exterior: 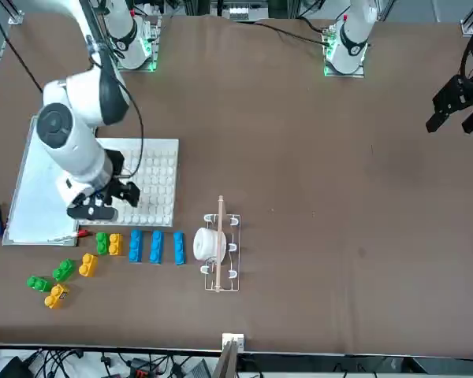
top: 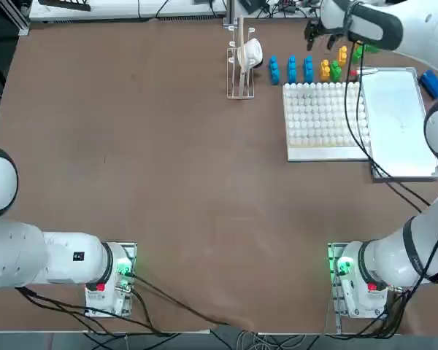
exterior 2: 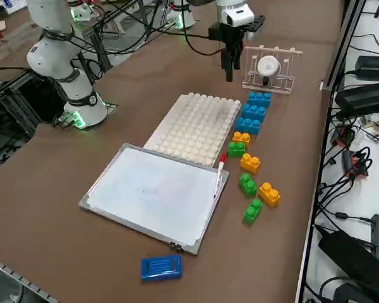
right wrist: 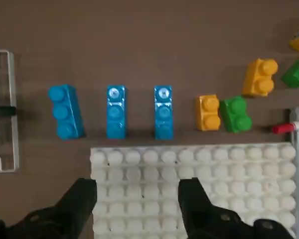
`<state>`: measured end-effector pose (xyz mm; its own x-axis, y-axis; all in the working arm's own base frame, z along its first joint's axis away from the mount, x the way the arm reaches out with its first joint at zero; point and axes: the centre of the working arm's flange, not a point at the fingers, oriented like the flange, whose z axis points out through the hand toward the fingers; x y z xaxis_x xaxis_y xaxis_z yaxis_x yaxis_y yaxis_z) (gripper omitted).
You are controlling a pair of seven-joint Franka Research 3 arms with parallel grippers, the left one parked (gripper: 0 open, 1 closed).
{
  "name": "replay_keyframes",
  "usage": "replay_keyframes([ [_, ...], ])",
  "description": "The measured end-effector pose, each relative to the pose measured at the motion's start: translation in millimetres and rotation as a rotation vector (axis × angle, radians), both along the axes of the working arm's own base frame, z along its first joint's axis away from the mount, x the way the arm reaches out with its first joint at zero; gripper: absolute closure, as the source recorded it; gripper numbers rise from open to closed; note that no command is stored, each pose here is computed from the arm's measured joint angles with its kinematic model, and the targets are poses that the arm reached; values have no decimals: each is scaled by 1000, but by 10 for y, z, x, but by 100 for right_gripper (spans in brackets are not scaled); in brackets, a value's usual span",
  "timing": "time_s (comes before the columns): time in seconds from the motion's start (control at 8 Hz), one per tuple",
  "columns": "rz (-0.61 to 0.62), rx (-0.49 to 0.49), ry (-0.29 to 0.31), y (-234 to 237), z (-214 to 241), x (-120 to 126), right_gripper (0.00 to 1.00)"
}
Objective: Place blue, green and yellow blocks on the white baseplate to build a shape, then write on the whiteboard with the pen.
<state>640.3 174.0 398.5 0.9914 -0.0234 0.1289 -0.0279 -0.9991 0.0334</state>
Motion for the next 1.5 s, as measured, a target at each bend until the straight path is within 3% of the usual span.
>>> replay_keyframes([
  [0.25, 14, 40, -65, 110, -360, 131, 0],
  [0.62, 24, 69, -88, 172, -879, 233, 0],
  [1.5, 33, 97, -118, 273, -1248, 378, 0],
])
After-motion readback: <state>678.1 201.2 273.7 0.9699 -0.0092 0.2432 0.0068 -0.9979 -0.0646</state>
